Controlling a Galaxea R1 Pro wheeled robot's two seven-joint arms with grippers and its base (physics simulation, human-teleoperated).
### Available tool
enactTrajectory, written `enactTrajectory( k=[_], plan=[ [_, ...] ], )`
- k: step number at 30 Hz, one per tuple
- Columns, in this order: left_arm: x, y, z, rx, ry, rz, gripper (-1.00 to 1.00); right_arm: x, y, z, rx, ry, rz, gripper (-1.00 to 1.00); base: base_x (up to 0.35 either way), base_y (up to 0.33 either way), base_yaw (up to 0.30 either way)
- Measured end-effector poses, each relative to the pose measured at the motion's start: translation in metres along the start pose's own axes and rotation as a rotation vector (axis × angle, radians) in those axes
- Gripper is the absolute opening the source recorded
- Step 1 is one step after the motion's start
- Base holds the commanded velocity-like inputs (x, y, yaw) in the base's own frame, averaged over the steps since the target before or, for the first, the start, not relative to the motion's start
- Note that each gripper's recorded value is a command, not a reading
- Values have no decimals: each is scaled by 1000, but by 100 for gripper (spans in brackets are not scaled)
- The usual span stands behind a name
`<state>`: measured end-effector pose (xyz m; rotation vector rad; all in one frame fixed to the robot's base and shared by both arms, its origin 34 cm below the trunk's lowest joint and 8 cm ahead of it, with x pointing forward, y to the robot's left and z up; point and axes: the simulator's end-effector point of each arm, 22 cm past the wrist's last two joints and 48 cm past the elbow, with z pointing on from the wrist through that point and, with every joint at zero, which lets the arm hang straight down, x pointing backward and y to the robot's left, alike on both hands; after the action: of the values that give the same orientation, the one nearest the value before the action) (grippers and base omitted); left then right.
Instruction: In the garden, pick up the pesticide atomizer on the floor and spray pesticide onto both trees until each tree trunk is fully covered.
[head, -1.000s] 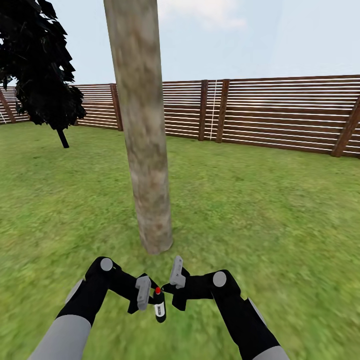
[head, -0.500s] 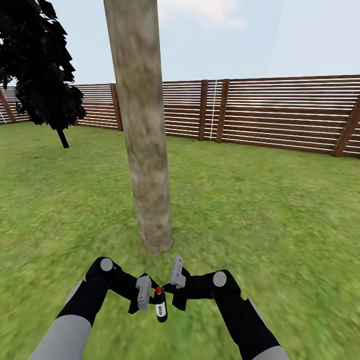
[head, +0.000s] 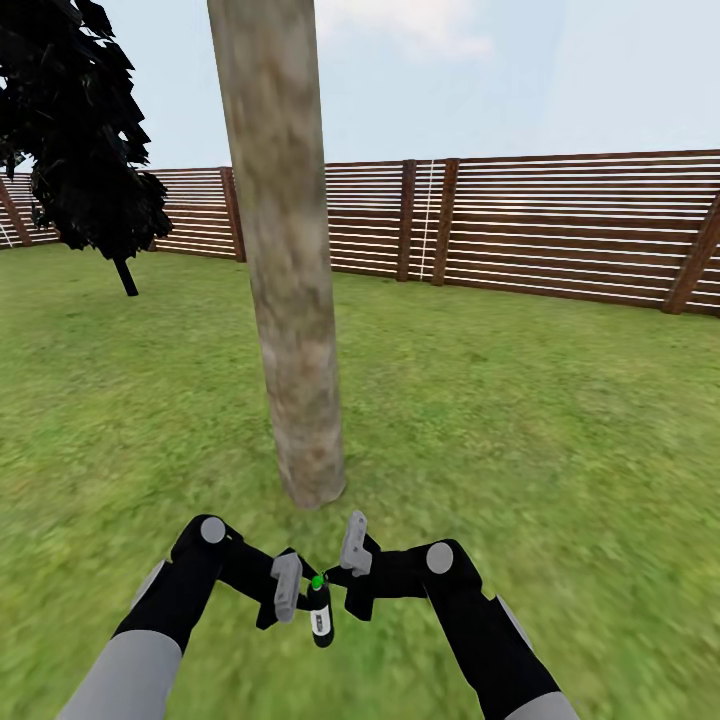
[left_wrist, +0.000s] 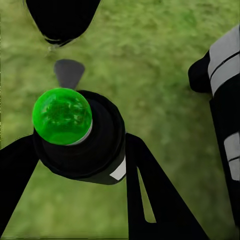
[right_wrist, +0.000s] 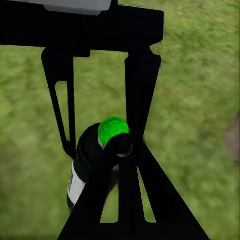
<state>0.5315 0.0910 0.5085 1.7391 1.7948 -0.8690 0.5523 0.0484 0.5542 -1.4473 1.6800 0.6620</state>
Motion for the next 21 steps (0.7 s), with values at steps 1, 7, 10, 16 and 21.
enactTrajectory(
  k=[1, 7, 10, 16, 21],
  plan=[
    [2, 0, -1, -1, 5, -1, -100, 0, 0, 0, 0, 0, 0, -100, 0, 0, 0],
    [28, 3, -18, -19, 58, -22, -100, 0, 0, 0, 0, 0, 0, -100, 0, 0, 0],
    [64, 7, -46, -46, 132, -47, -100, 0, 0, 0, 0, -1, 0, -100, 0, 0, 0],
    [139, 6, -115, -105, 268, -115, -100, 0, 0, 0, 0, -1, 1, -100, 0, 0, 0],
    [193, -23, -147, -124, 325, -221, -100, 1, -1, -1, 3, 1, 2, 100, 0, 0, 0]
  ],
)
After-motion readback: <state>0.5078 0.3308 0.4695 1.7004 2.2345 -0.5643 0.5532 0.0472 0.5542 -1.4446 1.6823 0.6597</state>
